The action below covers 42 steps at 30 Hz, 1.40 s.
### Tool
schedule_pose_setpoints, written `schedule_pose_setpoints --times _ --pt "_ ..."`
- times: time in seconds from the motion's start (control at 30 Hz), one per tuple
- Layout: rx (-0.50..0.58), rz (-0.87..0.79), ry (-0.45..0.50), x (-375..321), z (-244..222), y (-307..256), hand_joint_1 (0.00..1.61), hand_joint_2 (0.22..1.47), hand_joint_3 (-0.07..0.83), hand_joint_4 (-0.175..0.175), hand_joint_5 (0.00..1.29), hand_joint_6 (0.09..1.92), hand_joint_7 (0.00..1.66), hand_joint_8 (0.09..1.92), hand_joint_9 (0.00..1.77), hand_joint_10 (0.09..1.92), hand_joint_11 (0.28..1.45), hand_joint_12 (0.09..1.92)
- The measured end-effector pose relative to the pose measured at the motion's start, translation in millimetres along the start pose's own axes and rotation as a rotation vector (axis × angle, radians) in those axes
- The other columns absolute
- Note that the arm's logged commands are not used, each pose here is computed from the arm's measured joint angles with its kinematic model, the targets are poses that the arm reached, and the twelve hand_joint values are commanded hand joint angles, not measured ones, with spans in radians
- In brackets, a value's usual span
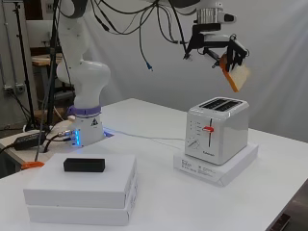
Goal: Teleoperate dual arm-hand system to toast a bread
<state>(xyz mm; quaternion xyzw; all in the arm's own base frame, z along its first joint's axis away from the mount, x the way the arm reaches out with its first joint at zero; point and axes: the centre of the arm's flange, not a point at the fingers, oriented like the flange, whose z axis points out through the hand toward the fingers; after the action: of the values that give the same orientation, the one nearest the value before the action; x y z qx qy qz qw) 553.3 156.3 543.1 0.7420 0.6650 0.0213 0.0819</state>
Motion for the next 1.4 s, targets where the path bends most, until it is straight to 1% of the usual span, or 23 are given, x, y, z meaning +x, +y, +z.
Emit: schedule_pose_setpoints --times 0.07,0.13,0.2,0.3,0.4,0.47,0.53,0.63,0.83,0.93,1.03,1.1,1.13,1.17,1.23,1.27,1.4 --pt "-0.019 -0.043 -0.03 20.1 -16.5 -14.5 1.25 1.14 0.0 -0.175 0.8 1.04 1.1 0.98 1.58 0.09 0.63 1.05" --pt "-0.037 -0.049 -0.089 27.0 -18.7 -19.3 1.25 1.13 -0.001 -0.175 0.8 1.1 1.14 0.87 1.53 0.09 0.63 0.92" --pt "-0.041 -0.026 -0.132 15.7 -16.4 -13.7 1.26 1.12 -0.001 -0.175 0.8 1.14 1.18 0.78 1.5 0.09 0.64 0.76" --pt "0.006 0.022 -0.109 -21.5 -1.4 4.4 1.25 1.12 0.001 -0.175 0.78 1.18 1.18 0.75 1.46 0.09 0.67 0.56" --pt "0.106 0.057 -0.06 -54.8 36.8 22.9 1.26 1.12 -0.001 -0.175 0.79 1.18 1.19 0.72 1.44 0.09 0.71 0.39" --pt "0.172 0.059 -0.046 -66.0 63.7 29.7 1.26 1.12 -0.001 -0.175 0.79 1.19 1.2 0.68 1.42 0.09 0.74 0.29" --pt "0.205 0.051 -0.046 -70.5 77.8 31.2 1.26 1.12 -0.001 -0.175 0.8 1.2 1.22 0.64 1.4 0.09 0.76 0.23" --pt "0.206 0.03 -0.058 -74.5 82.0 31.5 1.26 1.11 -0.001 -0.175 0.8 1.21 1.23 0.61 1.39 0.09 0.77 0.2" --pt "0.175 0.011 -0.065 -72.0 77.0 30.4 1.26 1.11 -0.001 -0.175 0.8 1.19 1.23 0.62 1.4 0.09 0.79 0.21" --pt "0.16 0.016 -0.051 -71.2 74.8 29.5 1.26 1.11 0.0 -0.175 0.8 1.18 1.23 0.64 1.41 0.09 0.79 0.2" --pt "0.117 0.044 -0.027 -72.8 65.1 26.2 1.26 1.12 0.001 -0.175 0.79 1.2 1.22 0.65 1.41 0.09 0.79 0.2" --pt "0.089 0.066 -0.012 -72.4 54.8 22.9 1.26 1.12 0.001 -0.175 0.78 1.18 1.19 0.73 1.44 0.09 0.8 0.21" --pt "0.08 0.079 -0.006 -74.3 51.4 22.1 1.25 1.13 0.001 -0.175 0.78 1.17 1.17 0.78 1.46 0.09 0.81 0.24" --pt "0.073 0.09 -0.001 -76.1 50.6 21.1 1.25 1.13 0.0 -0.175 0.77 1.15 1.15 0.83 1.48 0.09 0.8 0.3" --pt "0.065 0.105 0.008 -77.3 52.8 17.0 1.25 1.14 0.002 -0.175 0.77 1.15 1.14 0.87 1.5 0.09 0.75 0.45" --pt "0.062 0.109 0.011 -74.4 53.4 14.2 1.25 1.14 0.002 -0.175 0.77 1.15 1.14 0.87 1.5 0.09 0.73 0.5" --pt "0.091 0.091 0.01 -66.2 54.6 12.4 1.25 1.14 0.0 -0.175 0.77 1.16 1.14 0.86 1.49 0.09 0.69 0.54"
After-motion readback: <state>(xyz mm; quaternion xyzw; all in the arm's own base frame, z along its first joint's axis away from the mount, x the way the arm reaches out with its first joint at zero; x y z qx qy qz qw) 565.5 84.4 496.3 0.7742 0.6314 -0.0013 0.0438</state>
